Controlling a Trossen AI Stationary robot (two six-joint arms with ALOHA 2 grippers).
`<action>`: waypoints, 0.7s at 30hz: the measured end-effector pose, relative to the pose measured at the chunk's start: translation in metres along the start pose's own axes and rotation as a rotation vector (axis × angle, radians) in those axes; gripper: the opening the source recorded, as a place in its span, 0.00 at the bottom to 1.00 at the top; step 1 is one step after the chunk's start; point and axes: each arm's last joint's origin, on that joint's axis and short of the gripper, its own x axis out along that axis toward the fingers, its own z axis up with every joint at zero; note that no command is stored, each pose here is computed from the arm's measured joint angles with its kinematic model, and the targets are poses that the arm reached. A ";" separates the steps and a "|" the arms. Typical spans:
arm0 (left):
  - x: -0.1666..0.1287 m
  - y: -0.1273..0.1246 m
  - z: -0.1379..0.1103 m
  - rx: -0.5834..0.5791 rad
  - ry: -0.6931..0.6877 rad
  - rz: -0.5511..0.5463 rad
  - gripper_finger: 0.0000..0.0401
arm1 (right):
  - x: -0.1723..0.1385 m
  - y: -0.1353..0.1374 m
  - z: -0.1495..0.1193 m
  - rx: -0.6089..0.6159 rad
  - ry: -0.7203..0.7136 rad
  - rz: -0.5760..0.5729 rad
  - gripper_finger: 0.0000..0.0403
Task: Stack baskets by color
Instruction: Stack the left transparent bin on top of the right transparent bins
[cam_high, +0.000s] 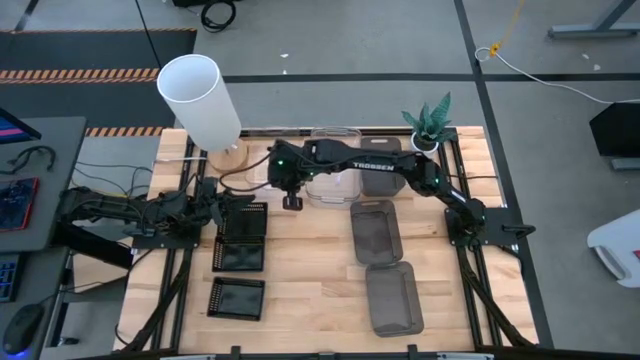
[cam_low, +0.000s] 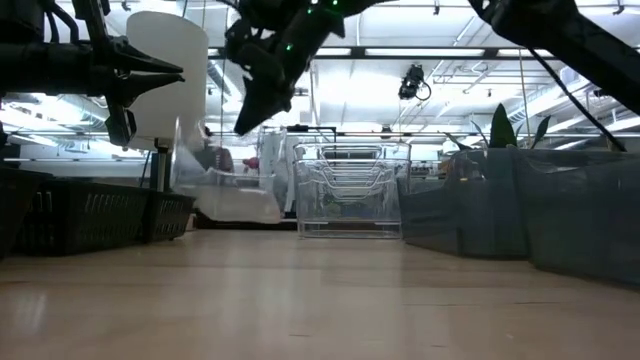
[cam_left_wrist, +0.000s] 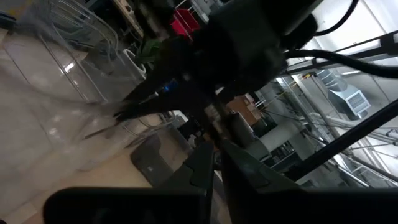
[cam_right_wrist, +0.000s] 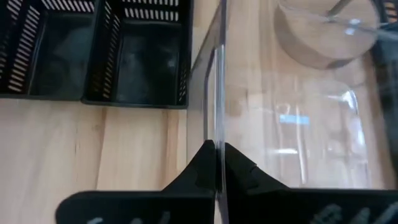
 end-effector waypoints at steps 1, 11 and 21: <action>0.000 0.000 0.000 0.000 0.000 -0.001 0.09 | -0.004 0.000 0.001 0.000 -0.002 -0.007 0.01; 0.000 0.000 0.000 0.000 -0.001 -0.001 0.08 | -0.054 0.000 0.009 -0.007 -0.041 -0.093 0.01; 0.000 0.000 0.000 0.000 0.000 -0.001 0.08 | -0.136 0.011 0.009 0.004 -0.066 -0.168 0.01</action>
